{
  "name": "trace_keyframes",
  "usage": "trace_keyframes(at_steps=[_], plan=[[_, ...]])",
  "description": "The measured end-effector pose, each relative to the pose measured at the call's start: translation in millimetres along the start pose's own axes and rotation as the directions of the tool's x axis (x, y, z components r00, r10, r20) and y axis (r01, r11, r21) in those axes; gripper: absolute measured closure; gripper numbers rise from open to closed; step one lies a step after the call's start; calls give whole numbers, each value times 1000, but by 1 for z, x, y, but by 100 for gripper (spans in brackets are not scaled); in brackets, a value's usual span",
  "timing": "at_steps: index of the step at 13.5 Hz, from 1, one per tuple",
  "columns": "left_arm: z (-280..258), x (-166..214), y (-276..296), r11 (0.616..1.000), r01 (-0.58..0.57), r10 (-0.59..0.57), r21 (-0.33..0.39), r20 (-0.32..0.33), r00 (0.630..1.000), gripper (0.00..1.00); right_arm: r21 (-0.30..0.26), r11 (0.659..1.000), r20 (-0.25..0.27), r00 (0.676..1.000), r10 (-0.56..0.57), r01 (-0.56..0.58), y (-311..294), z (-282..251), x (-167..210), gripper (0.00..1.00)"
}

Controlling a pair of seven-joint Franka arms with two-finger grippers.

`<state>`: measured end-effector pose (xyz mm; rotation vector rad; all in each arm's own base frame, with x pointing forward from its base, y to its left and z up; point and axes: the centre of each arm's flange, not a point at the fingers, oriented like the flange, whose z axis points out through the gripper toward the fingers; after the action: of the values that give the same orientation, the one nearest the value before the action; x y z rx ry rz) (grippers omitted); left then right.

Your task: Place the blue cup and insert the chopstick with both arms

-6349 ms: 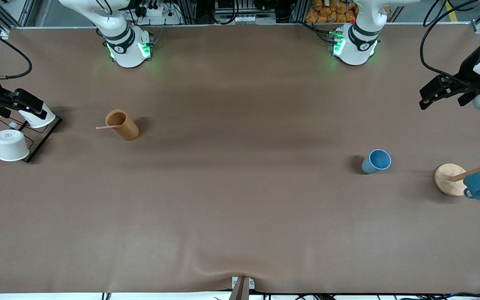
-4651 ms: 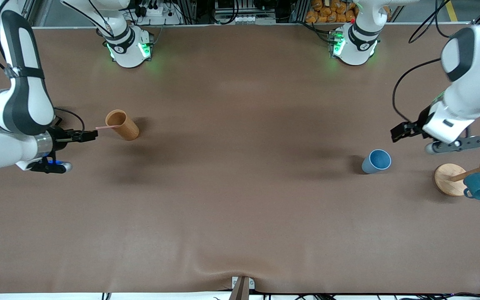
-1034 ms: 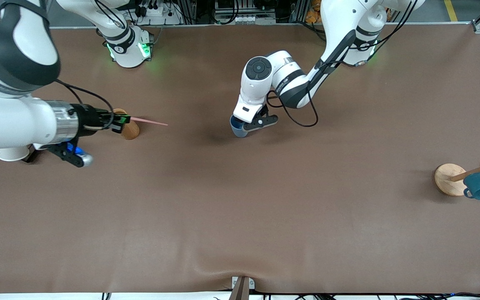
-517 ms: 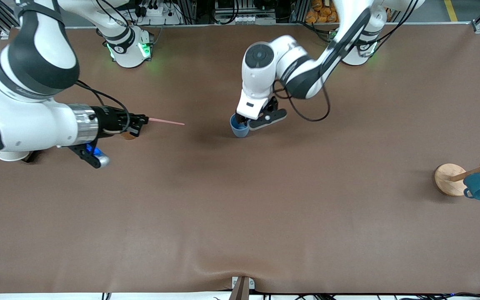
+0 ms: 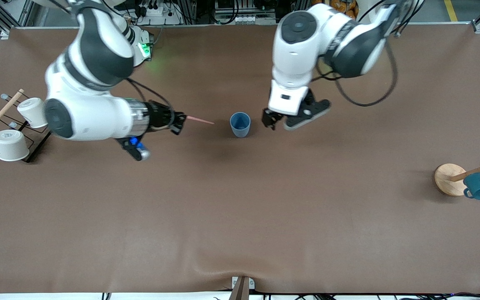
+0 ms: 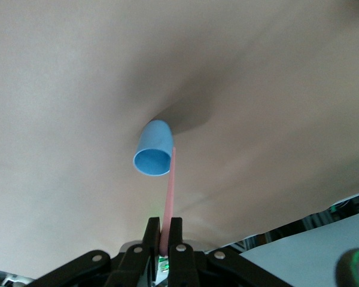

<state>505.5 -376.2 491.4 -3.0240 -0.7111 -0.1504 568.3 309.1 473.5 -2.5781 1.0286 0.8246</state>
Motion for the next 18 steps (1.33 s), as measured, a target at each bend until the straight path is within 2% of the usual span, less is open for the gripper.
trace_keyframes(at_steps=[3, 7, 12, 13, 18], plan=[[-26, 48, -33, 999, -40, 40, 11, -1, 999, 0, 13, 999, 13, 999, 39, -39, -7, 27, -5, 91], [-48, 97, -80, 991, -123, 123, 49, 9, 992, 0, 27, 998, -7, 998, 56, -55, -22, 59, -28, 91], [-62, 138, -125, 980, -188, 188, 65, 13, 982, 0, 26, 998, -25, 998, 57, -56, -28, 93, -44, 91], [-67, 143, -130, 978, -197, 196, 68, 15, 980, 0, 20, 998, -25, 998, 60, -60, -28, 99, -46, 86], [-86, 172, -167, 955, -291, 290, 56, 23, 957, 0, 25, 992, -31, 992, 122, -121, -27, 94, -41, 36]])
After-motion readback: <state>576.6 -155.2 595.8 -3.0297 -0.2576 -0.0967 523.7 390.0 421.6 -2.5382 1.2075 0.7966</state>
